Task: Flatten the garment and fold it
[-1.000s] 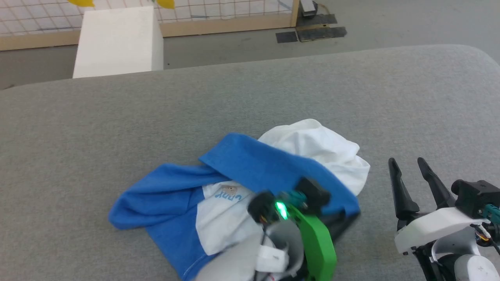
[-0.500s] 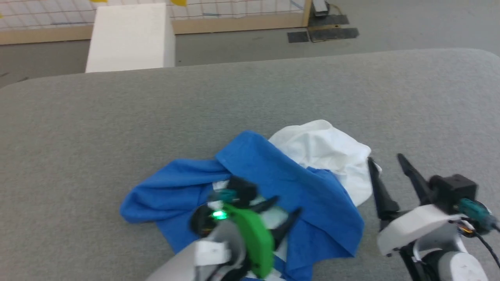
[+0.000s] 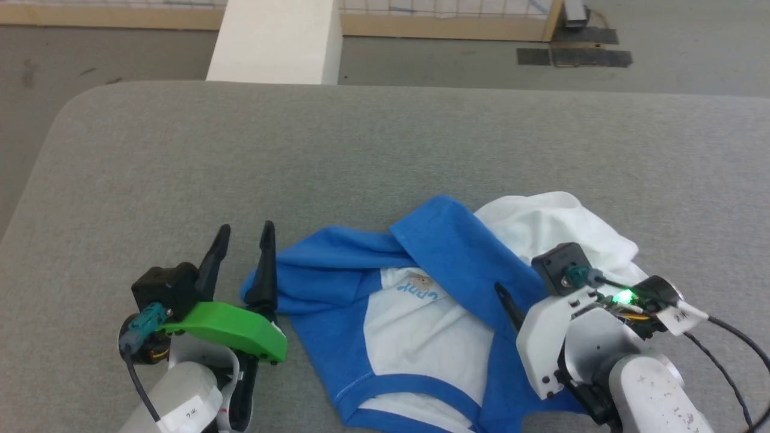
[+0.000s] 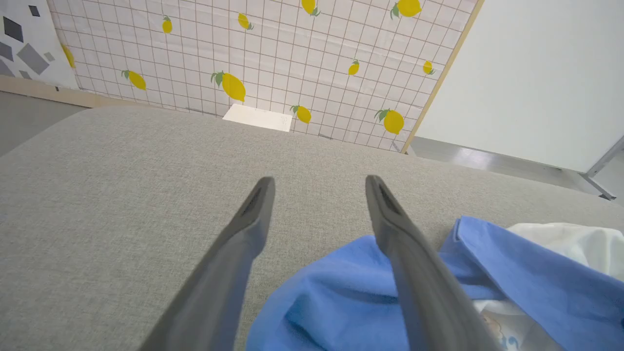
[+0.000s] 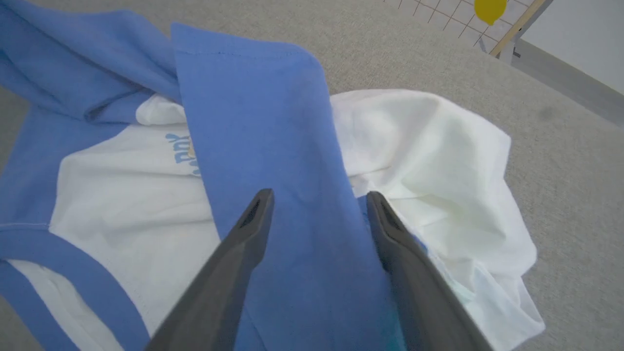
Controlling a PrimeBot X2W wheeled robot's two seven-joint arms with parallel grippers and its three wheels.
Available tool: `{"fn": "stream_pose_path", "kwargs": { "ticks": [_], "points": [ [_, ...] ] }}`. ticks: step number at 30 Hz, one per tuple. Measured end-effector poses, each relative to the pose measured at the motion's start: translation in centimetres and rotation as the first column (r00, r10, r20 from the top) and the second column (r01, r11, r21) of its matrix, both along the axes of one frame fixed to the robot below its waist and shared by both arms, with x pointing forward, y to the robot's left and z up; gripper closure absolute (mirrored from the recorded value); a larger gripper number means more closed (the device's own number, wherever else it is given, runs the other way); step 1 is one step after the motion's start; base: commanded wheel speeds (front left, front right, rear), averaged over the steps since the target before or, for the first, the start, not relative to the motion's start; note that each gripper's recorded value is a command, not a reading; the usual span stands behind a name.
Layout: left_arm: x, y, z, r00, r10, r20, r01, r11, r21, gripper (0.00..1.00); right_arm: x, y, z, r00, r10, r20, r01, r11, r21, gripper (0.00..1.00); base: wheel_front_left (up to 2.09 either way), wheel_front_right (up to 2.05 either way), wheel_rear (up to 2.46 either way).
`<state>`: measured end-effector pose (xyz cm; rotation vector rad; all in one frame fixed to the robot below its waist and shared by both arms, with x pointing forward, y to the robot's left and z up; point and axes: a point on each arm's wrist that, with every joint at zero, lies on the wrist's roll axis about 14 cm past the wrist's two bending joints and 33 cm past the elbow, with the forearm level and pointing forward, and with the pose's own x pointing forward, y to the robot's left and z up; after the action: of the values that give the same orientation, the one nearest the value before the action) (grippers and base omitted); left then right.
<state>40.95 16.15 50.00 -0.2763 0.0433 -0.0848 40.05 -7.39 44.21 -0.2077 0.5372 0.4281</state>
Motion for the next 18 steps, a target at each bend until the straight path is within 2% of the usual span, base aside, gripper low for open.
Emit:
{"fn": "stream_pose_path", "kwargs": {
  "ticks": [1, 2, 3, 4, 5, 9, 11, 13, 16, 18],
  "points": [
    [0.0, 0.5, 0.0, 1.0, 0.02, 0.004, -0.02, 1.0, 0.005, 0.0, 0.0, 0.1, -0.4, 1.0, 0.009, -0.024, -0.01, 1.0, -0.017, 0.0, 0.0, 0.0, 0.0],
    [0.0, 1.1, 0.1, 0.999, 0.046, 0.01, -0.046, 0.999, 0.002, 0.0, 0.0, 0.1, -1.0, 0.998, 0.014, -0.059, -0.017, 0.999, -0.04, 0.35, 0.0, 0.0, 0.0],
    [0.0, 1.6, 0.4, 0.997, 0.071, 0.019, -0.071, 0.997, -0.004, 0.0, -0.1, 0.1, -1.6, 0.995, 0.024, -0.093, -0.03, 0.997, -0.065, 0.62, 0.0, 0.0, 0.0],
    [-0.1, 1.9, 0.5, 0.996, 0.085, 0.026, -0.085, 0.996, 0.0, 0.0, -0.1, 0.2, -1.9, 0.994, 0.03, -0.11, -0.039, 0.996, -0.076, 0.96, 0.0, 0.0, 0.0],
    [-0.1, 2.2, 0.4, 0.994, 0.101, 0.03, -0.101, 0.995, 0.003, 0.0, -0.1, 0.4, -2.1, 0.992, 0.041, -0.12, -0.051, 0.995, -0.082, 1.0, 0.0, 0.0, 0.0],
    [-0.5, 2.6, -0.3, 0.992, 0.124, 0.018, -0.124, 0.992, -0.016, 0.0, 0.8, 0.3, -0.8, 0.996, 0.035, -0.08, -0.039, 0.998, -0.052, 1.0, 0.0, 0.0, 0.0],
    [-0.7, 2.7, -0.5, 0.991, 0.129, 0.019, -0.129, 0.992, -0.015, 0.0, 1.9, -0.9, 1.0, 1.0, -0.016, -0.009, 0.015, 1.0, -0.014, 1.0, 0.0, 0.0, 0.0],
    [-0.7, 2.7, -0.4, 0.991, 0.132, 0.027, -0.131, 0.991, -0.019, 0.0, 3.2, -3.4, 3.7, 0.989, -0.116, 0.093, 0.113, 0.993, 0.04, 1.0, 0.0, 0.0, 0.0],
    [-0.8, 2.6, -0.1, 0.99, 0.132, 0.038, -0.131, 0.991, -0.026, 0.0, 3.6, -9.1, 6.8, 0.926, -0.311, 0.212, 0.294, 0.949, 0.111, 1.0, 0.0, 0.0, 0.0],
    [-1.0, 2.6, -0.1, 0.991, 0.132, 0.039, -0.131, 0.991, -0.027, 0.0, 2.3, -14.5, 7.7, 0.849, -0.464, 0.254, 0.442, 0.886, 0.142, 1.0, 0.0, 0.0, 0.0]
  ]
}}
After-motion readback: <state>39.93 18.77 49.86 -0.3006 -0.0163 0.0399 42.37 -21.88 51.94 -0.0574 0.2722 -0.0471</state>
